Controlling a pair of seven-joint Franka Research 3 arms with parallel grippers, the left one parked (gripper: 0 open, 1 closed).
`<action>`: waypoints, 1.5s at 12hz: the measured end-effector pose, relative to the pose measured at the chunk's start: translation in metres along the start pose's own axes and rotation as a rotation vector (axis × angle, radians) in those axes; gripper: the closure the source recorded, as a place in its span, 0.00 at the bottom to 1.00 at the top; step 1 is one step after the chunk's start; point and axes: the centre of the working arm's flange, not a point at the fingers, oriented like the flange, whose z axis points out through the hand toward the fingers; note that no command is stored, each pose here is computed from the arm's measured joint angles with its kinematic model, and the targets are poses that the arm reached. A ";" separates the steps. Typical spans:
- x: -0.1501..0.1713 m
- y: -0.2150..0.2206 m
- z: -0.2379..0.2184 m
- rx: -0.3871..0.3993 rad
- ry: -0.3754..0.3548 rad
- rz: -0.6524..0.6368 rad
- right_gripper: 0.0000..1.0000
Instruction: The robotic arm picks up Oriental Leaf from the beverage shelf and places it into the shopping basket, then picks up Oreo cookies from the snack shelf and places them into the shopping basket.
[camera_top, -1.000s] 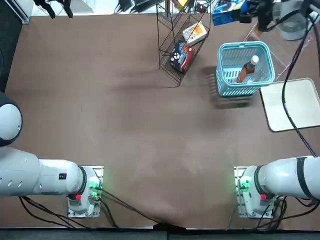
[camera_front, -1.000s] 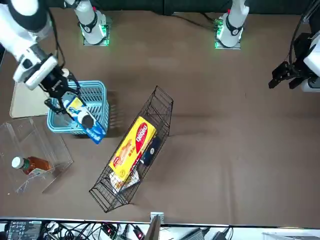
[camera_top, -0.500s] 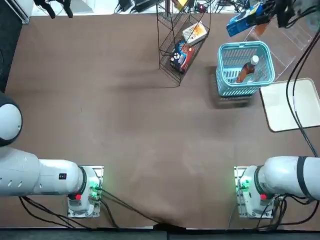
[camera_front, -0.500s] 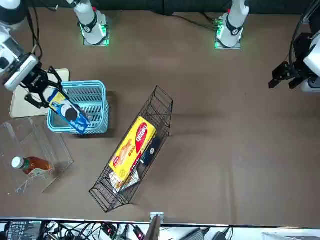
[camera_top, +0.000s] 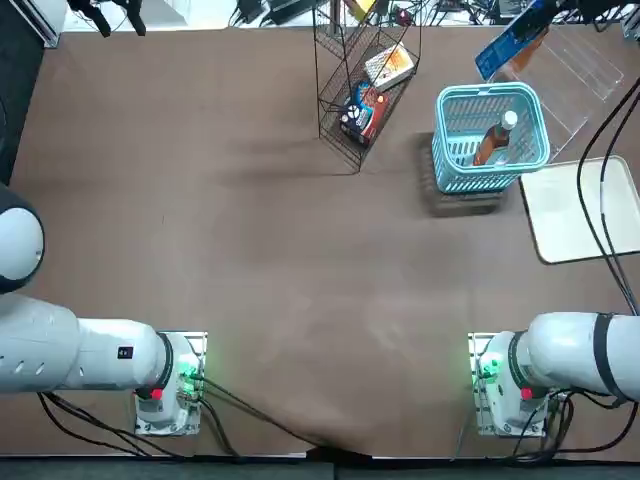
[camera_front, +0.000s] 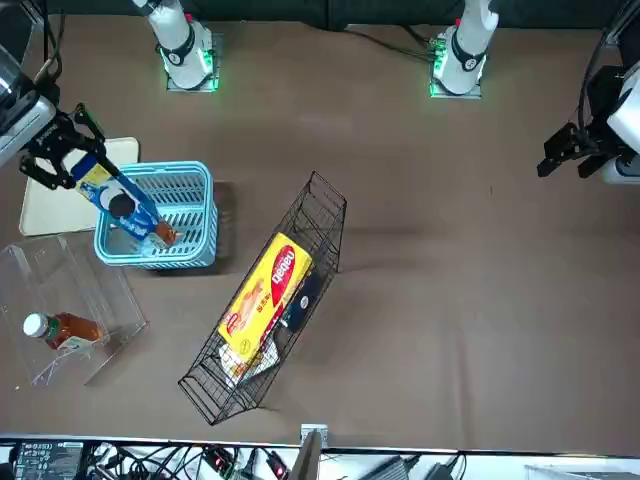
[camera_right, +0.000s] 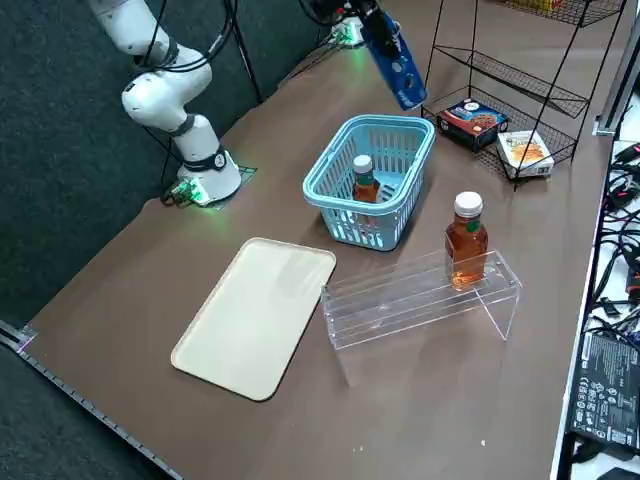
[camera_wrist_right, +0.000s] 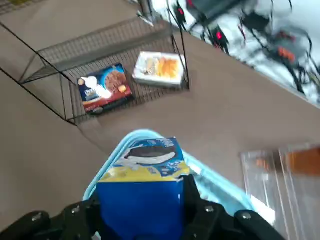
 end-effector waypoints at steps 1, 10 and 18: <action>0.003 -0.005 -0.005 -0.012 -0.038 0.047 0.41; 0.034 -0.101 0.016 -0.213 -0.322 0.477 0.41; 0.023 -0.094 0.031 -0.251 -0.333 0.556 0.41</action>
